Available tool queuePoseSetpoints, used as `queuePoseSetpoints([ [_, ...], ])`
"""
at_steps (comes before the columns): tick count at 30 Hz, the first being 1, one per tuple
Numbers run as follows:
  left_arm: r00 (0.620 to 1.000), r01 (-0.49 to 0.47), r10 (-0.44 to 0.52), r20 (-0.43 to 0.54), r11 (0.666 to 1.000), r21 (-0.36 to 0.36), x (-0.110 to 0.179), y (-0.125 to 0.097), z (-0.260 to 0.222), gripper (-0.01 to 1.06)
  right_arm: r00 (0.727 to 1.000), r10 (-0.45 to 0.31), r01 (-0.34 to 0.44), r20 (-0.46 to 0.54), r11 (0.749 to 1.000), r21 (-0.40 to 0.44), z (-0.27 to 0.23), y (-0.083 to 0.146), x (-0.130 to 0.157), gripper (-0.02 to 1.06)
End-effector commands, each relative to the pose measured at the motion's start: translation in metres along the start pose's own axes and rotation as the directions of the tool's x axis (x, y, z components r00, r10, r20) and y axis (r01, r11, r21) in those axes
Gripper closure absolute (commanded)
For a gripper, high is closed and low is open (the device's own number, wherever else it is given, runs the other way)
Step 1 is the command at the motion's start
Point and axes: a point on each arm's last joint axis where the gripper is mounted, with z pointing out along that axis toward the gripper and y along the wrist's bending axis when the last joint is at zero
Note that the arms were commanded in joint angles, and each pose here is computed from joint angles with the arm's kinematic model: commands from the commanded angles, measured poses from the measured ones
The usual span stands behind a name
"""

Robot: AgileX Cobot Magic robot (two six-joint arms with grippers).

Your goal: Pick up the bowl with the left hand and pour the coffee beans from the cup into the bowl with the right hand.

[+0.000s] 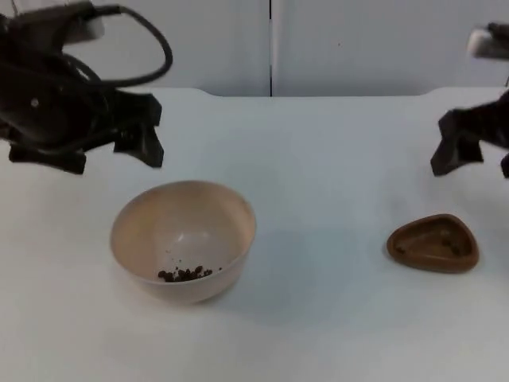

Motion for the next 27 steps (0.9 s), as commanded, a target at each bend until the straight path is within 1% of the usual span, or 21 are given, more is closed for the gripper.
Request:
queuePoseSetpoints([
  [1, 0.999, 0.004, -0.005, 0.039, 1.0, 0.016, -0.004, -0.004, -0.017, 0.24, 0.998, -0.041, 0.041, 0.041, 0.999, -0.008, -0.025, 0.003, -0.006, 0.26],
  [6, 0.987, -0.033, 0.027, 0.158, 0.999, 0.032, -0.011, -0.013, -0.06, 0.24, 0.982, -0.078, 0.083, 0.172, 0.996, -0.023, -0.085, 0.012, -0.015, 0.26],
  [7, 0.987, -0.033, 0.027, 0.158, 0.999, 0.032, -0.011, -0.013, -0.06, 0.24, 0.982, -0.078, 0.083, 0.172, 0.996, -0.023, -0.085, 0.012, -0.015, 0.26],
  [9, 0.982, -0.042, 0.034, 0.187, 0.998, 0.039, -0.011, -0.016, -0.073, 0.24, 0.969, -0.103, 0.111, 0.223, 0.993, -0.025, -0.11, 0.016, -0.015, 0.26],
  [10, 0.976, -0.049, 0.039, 0.214, 0.998, 0.044, -0.011, -0.018, -0.084, 0.24, 0.967, -0.11, 0.118, 0.229, 0.993, -0.025, -0.114, 0.016, -0.015, 0.26],
  [13, 0.96, -0.077, 0.06, 0.272, 0.996, 0.052, -0.009, -0.023, -0.111, 0.24, 0.95, -0.126, 0.14, 0.287, 0.99, -0.03, -0.147, 0.021, -0.011, 0.26],
  [15, 0.955, -0.085, 0.066, 0.288, 0.995, 0.055, -0.008, -0.025, -0.12, 0.24, 0.946, -0.129, 0.145, 0.296, 0.989, -0.032, -0.155, 0.022, -0.01, 0.26],
  [20, 0.932, -0.131, 0.104, 0.349, 0.99, 0.056, 0.002, -0.031, -0.157, 0.24, 0.923, -0.144, 0.17, 0.356, 0.985, -0.041, -0.197, 0.027, 0.002, 0.26],
  [21, 0.932, -0.131, 0.104, 0.349, 0.99, 0.056, 0.002, -0.031, -0.157, 0.24, 0.923, -0.144, 0.17, 0.356, 0.985, -0.041, -0.197, 0.027, 0.002, 0.26],
  [24, 0.918, -0.151, 0.117, 0.378, 0.987, 0.062, 0.01, -0.034, -0.177, 0.24, 0.912, -0.149, 0.18, 0.381, 0.983, -0.046, -0.216, 0.029, 0.014, 0.26],
  [26, 0.906, -0.173, 0.138, 0.399, 0.984, 0.053, 0.016, -0.035, -0.19, 0.24, 0.902, -0.153, 0.187, 0.404, 0.981, -0.046, -0.229, 0.029, 0.024, 0.26],
  [27, 0.906, -0.173, 0.138, 0.399, 0.984, 0.053, 0.016, -0.035, -0.19, 0.24, 0.902, -0.153, 0.187, 0.404, 0.981, -0.046, -0.229, 0.029, 0.024, 0.26],
])
